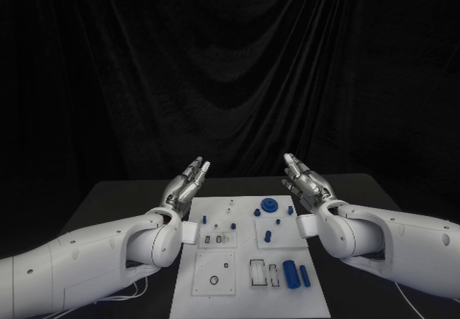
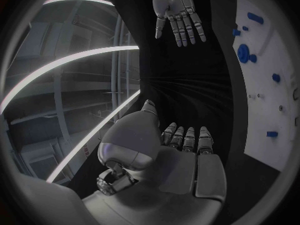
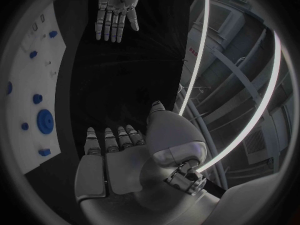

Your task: Assemble the parts on the task board

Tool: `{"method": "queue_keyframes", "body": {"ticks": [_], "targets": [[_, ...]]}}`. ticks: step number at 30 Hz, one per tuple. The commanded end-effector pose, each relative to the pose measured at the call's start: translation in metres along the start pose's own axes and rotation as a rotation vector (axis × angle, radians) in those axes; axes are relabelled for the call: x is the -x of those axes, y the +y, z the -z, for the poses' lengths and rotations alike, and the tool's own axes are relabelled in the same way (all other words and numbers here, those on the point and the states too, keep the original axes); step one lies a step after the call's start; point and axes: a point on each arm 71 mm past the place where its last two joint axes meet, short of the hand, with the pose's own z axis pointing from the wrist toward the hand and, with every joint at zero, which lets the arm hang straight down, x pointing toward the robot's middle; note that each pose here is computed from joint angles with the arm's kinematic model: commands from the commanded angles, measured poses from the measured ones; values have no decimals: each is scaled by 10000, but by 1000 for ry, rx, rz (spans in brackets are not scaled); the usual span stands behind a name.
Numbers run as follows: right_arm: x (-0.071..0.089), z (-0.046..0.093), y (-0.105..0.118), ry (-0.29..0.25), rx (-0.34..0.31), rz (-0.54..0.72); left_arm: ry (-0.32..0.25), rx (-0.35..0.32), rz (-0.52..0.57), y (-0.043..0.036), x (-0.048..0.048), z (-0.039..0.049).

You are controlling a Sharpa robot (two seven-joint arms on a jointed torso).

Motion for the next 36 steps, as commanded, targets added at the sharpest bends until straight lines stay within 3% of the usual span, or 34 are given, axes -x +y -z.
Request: {"method": "queue_keyframes", "body": {"ticks": [1, 6, 14, 15, 21, 29, 36], "targets": [[-59, -10, 19, 141, -67, -191, 165, -66, 177, -95, -107, -34], [-42, -9, 53, 197, -87, -252, 253, -86, 252, -132, -141, -56], [-35, -7, 67, 217, -94, -276, 305, -99, 301, -159, -157, -68], [155, 65, 236, 356, 17, -60, 404, -312, -13, -289, 224, 33], [221, 50, 344, 365, 17, 51, 388, -334, -32, -322, 372, 93], [239, -35, 655, 340, -26, 224, 327, -355, -109, -376, 699, 210], [288, -131, 959, 339, -35, 613, 309, -356, -122, -401, 803, 280]]}}
